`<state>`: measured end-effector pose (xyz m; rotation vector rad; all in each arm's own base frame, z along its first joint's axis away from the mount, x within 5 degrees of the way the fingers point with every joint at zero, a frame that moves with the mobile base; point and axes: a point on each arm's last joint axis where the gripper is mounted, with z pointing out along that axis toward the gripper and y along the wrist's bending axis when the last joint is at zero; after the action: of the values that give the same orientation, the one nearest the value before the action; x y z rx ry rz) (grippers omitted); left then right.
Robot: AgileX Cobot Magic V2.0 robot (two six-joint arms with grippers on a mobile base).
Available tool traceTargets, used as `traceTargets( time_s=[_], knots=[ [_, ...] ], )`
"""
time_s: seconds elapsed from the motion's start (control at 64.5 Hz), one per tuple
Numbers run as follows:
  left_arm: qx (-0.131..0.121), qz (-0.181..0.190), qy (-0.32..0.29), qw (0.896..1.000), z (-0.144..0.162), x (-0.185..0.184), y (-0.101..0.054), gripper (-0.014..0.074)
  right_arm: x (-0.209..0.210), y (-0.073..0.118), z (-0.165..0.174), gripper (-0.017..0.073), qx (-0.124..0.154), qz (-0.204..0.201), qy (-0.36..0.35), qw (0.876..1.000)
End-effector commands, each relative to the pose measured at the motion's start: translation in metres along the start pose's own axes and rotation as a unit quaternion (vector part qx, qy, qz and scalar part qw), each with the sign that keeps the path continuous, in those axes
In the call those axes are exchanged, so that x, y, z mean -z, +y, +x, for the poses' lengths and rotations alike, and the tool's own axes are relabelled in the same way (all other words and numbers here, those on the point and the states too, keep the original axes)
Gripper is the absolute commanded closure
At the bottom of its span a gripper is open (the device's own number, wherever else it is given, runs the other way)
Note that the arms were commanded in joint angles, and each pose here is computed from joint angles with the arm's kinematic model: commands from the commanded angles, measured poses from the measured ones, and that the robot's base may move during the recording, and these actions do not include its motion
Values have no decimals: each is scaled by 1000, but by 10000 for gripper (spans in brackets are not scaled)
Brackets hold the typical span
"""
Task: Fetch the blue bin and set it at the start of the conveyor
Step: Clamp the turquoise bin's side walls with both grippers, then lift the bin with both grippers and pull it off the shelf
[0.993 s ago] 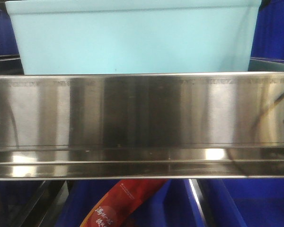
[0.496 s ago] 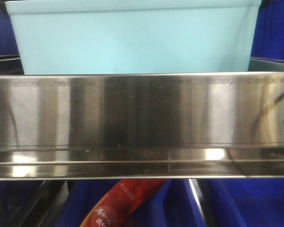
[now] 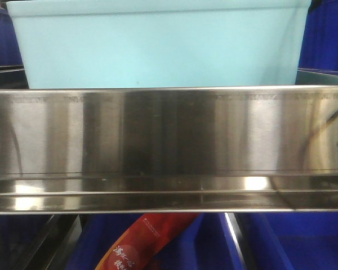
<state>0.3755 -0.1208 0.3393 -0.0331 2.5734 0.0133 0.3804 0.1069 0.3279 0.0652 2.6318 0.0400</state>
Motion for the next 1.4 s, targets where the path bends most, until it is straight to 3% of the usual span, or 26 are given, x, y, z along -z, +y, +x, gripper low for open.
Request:
traceTargets(
  time_s=[0.0,0.171,0.419,0.496,0.651,0.946,1.21,1.381],
  knots=[
    [7,0,4,1000,0,-2,0,556,4,-4,-3,306,1,6,-10,1000],
    [16,11,21,1000,4,-6,-2,653,4,-4,-3,306,1,6,-10,1000],
    [17,12,22,1000,4,-6,-3,653,4,-3,-3,323,1,5,-11,1000],
    [21,12,22,999,4,-6,-3,653,4,-4,-3,414,1,6,-10,1000],
    [26,12,22,999,4,-6,-3,653,4,-4,-3,731,1,6,-10,1000],
    [31,16,10,999,3,4,-1,705,10,-5,-3,722,0,8,-9,1000],
    [43,27,-31,998,0,39,6,705,53,-7,-10,722,-8,-8,-56,998],
    [43,11,-83,996,1,72,8,705,84,-13,-6,722,-22,6,-86,996]
  ],
)
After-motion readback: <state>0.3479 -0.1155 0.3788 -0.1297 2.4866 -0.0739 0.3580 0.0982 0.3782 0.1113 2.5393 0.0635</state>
